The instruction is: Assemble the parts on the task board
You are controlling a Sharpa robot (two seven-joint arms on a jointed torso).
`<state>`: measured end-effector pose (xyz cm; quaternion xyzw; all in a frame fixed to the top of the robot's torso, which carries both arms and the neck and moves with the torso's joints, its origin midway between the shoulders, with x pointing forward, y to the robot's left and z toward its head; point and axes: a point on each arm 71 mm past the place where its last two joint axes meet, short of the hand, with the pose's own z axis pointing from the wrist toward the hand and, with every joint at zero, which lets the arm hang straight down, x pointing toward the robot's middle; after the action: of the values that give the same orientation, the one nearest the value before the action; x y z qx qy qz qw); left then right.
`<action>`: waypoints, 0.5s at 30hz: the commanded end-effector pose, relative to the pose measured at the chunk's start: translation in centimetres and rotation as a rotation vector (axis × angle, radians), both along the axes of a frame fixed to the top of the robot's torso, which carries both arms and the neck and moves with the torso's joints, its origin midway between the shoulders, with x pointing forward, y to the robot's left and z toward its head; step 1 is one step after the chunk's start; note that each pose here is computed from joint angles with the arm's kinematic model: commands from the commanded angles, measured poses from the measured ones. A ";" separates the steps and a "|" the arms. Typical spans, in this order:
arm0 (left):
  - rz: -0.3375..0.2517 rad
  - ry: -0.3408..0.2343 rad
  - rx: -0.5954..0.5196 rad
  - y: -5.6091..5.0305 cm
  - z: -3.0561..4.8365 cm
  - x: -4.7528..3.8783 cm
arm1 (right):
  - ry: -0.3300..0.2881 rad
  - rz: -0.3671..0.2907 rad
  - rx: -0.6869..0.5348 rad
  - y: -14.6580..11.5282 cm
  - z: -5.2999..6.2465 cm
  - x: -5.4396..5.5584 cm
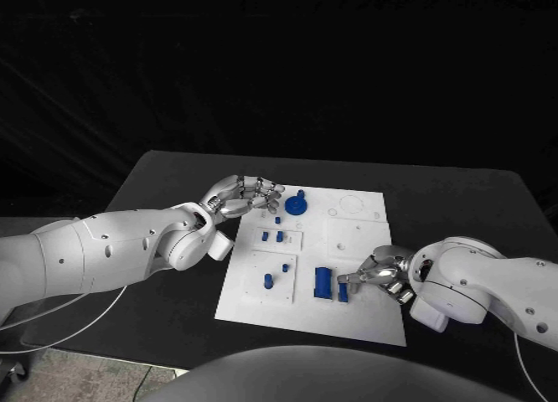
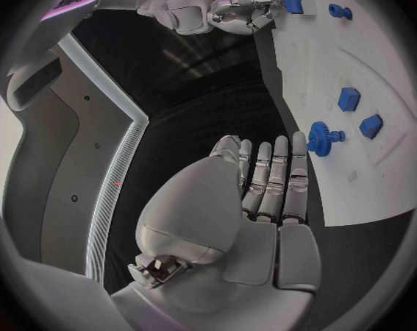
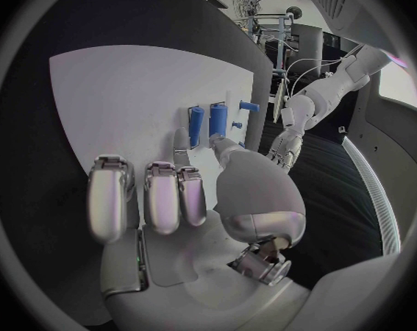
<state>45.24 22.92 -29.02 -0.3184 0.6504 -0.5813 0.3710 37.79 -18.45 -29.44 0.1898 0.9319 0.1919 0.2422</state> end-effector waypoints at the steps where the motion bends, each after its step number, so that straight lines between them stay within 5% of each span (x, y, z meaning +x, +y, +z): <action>1: -0.015 0.005 -0.014 -0.2 0.02 -0.10 | -0.072 0.014 -0.001 -0.1 0.5 0.0; 7: -0.016 0.006 -0.014 -0.1 -0.01 -0.10 | -0.126 0.066 -0.007 -0.3 1.1 -0.5; 15: -0.018 0.008 -0.015 -0.2 -0.07 -0.14 | -0.078 0.134 -0.037 -0.5 0.6 -1.5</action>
<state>45.21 22.95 -29.08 -0.3190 0.6513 -0.5809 0.3696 36.52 -19.13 -28.71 0.1475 0.9293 0.1999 0.2733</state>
